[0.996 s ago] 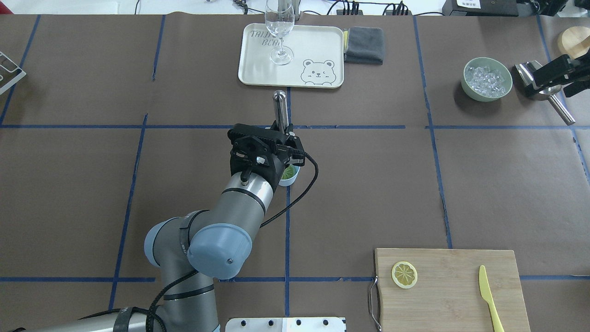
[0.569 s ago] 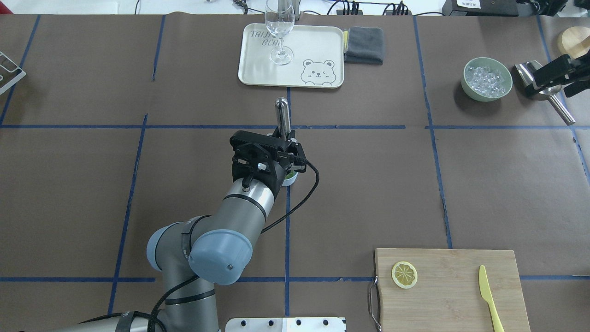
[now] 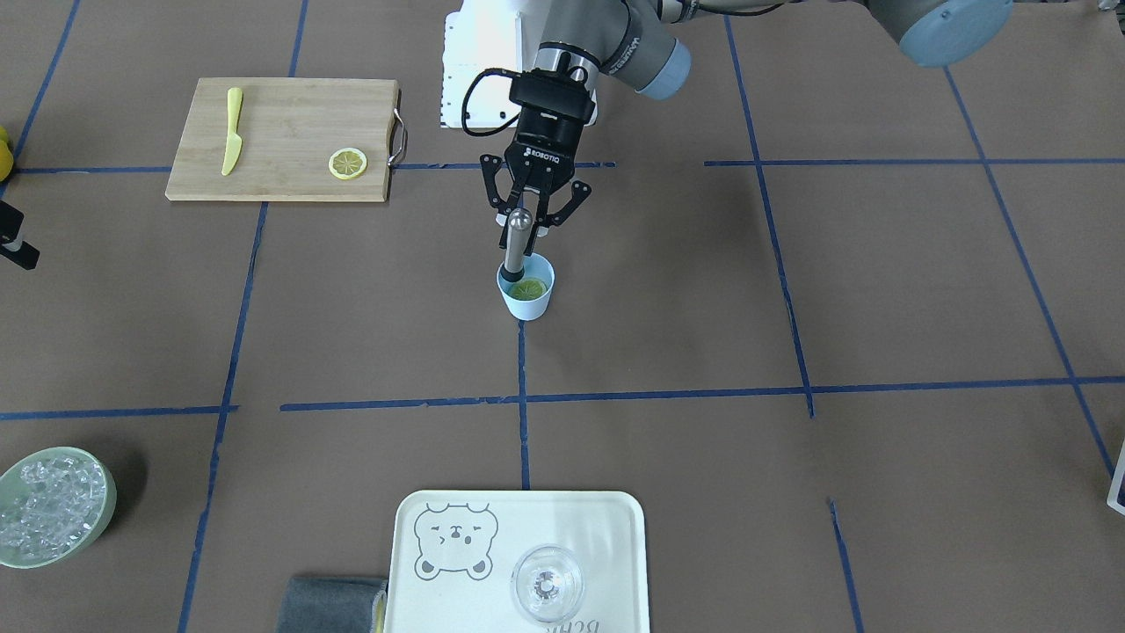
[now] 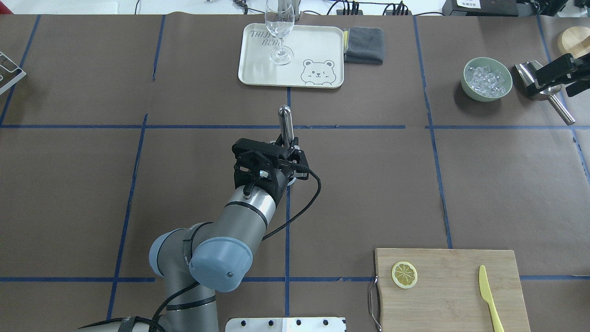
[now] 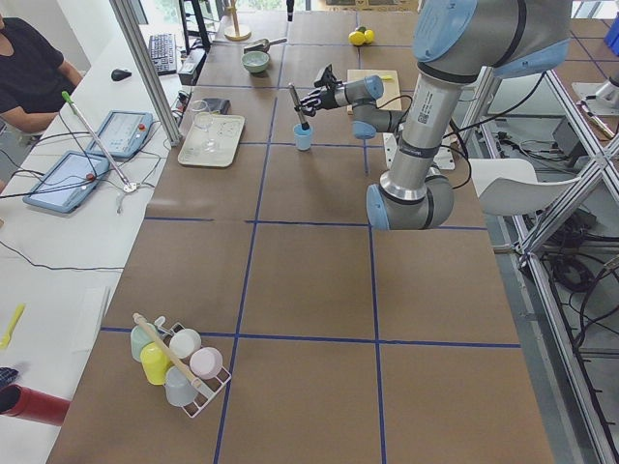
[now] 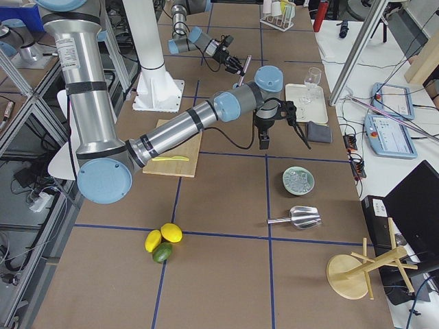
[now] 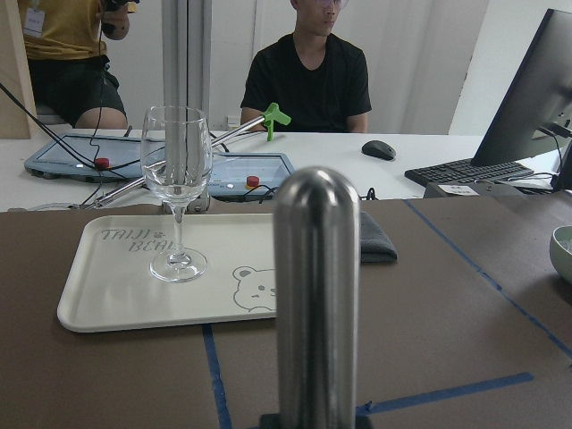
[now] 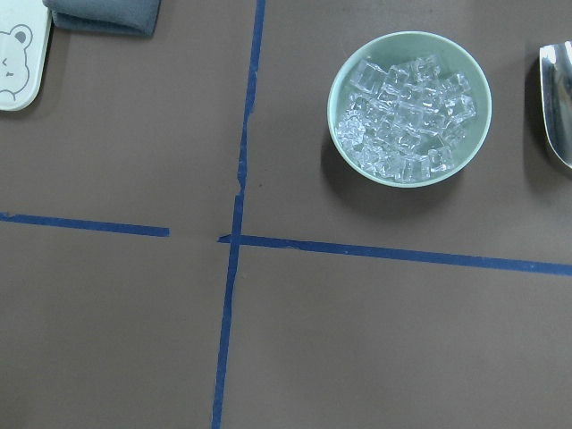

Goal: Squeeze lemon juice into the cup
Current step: 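Push the steel rod down into the blue cup to press the lemon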

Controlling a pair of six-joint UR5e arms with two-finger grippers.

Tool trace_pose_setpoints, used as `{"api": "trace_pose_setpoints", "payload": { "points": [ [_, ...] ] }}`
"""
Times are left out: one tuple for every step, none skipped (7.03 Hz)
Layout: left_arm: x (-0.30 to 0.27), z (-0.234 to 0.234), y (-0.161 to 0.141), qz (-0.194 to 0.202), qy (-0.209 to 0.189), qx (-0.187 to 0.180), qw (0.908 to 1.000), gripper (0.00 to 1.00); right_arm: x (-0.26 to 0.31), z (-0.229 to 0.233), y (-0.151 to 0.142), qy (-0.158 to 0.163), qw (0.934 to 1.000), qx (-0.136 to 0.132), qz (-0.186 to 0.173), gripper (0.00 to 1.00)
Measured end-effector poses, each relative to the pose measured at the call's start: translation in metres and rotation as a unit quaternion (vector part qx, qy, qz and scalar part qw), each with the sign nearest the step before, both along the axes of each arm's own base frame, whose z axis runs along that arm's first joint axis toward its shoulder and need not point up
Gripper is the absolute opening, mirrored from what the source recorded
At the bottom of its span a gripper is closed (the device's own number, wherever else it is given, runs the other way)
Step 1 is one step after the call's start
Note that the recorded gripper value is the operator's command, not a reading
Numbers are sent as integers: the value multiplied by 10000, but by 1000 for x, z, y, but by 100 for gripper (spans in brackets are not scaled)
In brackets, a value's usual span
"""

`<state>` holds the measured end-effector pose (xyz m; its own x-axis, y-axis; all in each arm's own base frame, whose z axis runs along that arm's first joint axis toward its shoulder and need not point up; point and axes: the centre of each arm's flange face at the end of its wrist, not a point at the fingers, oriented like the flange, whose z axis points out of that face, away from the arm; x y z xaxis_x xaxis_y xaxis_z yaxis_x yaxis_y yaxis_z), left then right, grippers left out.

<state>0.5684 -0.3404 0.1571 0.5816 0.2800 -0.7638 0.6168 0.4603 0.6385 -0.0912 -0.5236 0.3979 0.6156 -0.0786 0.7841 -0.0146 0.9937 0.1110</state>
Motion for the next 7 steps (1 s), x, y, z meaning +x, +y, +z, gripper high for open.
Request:
{"api": "trace_pose_setpoints", "payload": {
  "points": [
    [-1, 0, -1, -5, 37, 18, 10000, 0, 0, 0, 0, 0, 10000, -1, 0, 100],
    [-1, 2, -3, -21, 36, 19, 10000, 0, 0, 0, 0, 1, 10000, -3, 1, 100],
    [-1, 5, -7, -51, 14, 14, 10000, 0, 0, 0, 0, 1, 10000, -5, 1, 100],
    [-1, 8, -10, -79, -17, 7, 10000, 0, 0, 1, 0, 2, 10000, -7, 1, 100],
    [1, 13, -13, -98, -57, -3, 9999, 0, 0, 1, 0, 2, 10000, -8, 1, 100],
    [5, 20, -16, -110, -80, -9, 9999, 0, 0, 1, 0, 4, 10000, -13, 1, 100],
    [8, 25, -17, -113, -83, -11, 9999, 0, 0, 1, 0, 5, 10000, -16, 1, 100]
  ]
}}
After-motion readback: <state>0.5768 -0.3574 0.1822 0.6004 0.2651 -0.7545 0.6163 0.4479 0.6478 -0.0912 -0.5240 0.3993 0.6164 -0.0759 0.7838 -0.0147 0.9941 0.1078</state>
